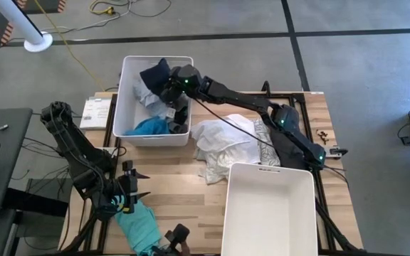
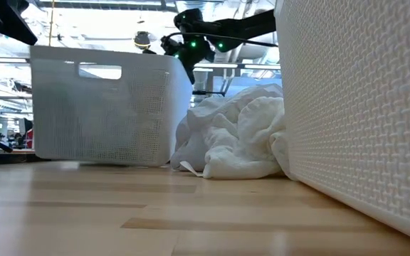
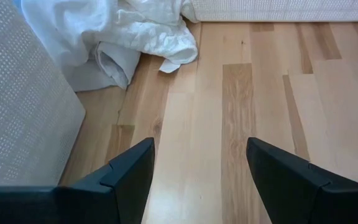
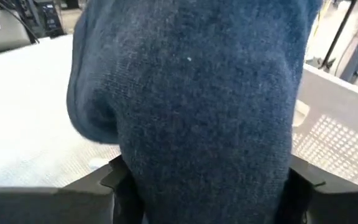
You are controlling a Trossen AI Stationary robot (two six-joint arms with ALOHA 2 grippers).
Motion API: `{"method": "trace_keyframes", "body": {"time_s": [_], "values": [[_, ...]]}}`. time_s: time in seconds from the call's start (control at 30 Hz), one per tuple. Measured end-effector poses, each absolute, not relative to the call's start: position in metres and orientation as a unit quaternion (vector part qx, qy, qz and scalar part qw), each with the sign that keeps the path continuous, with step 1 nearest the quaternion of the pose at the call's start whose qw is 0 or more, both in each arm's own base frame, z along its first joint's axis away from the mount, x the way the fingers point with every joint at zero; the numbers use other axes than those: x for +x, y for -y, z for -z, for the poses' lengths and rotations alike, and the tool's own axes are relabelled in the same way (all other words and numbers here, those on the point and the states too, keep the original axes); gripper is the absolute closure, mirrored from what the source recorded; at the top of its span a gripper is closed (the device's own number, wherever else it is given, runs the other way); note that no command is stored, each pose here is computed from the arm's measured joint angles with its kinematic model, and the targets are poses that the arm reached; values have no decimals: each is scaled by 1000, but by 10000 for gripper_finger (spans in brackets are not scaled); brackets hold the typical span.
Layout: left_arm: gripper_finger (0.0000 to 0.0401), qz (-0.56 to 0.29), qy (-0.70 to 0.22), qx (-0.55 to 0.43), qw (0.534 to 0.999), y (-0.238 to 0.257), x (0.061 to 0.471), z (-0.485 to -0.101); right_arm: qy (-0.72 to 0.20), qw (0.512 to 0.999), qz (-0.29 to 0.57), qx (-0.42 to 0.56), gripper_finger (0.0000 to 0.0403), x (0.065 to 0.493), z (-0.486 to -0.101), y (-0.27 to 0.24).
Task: Sort clothes
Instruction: Put the dark blue shorts into the top white laundry bin
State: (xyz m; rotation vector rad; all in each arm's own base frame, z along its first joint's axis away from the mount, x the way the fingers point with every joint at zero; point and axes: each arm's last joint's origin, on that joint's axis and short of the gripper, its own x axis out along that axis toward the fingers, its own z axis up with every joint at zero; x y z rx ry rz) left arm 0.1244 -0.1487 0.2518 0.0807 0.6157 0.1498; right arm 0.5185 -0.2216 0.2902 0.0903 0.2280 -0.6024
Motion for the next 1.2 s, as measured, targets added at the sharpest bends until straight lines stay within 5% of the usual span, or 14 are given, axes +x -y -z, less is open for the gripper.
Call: {"method": "trace_keyframes", "body": {"time_s": [0.7,0.97,1.2], "values": [[152,-73,-303,42,949,149,124,-252,-163,934,312,66,128,503,-306,216],[152,-71,-303,49,949,149,124,-252,-212,935,276,68,133,500,-297,214],[152,-71,-303,49,949,149,124,-252,-156,962,203,97,133,508,-307,205]]}}
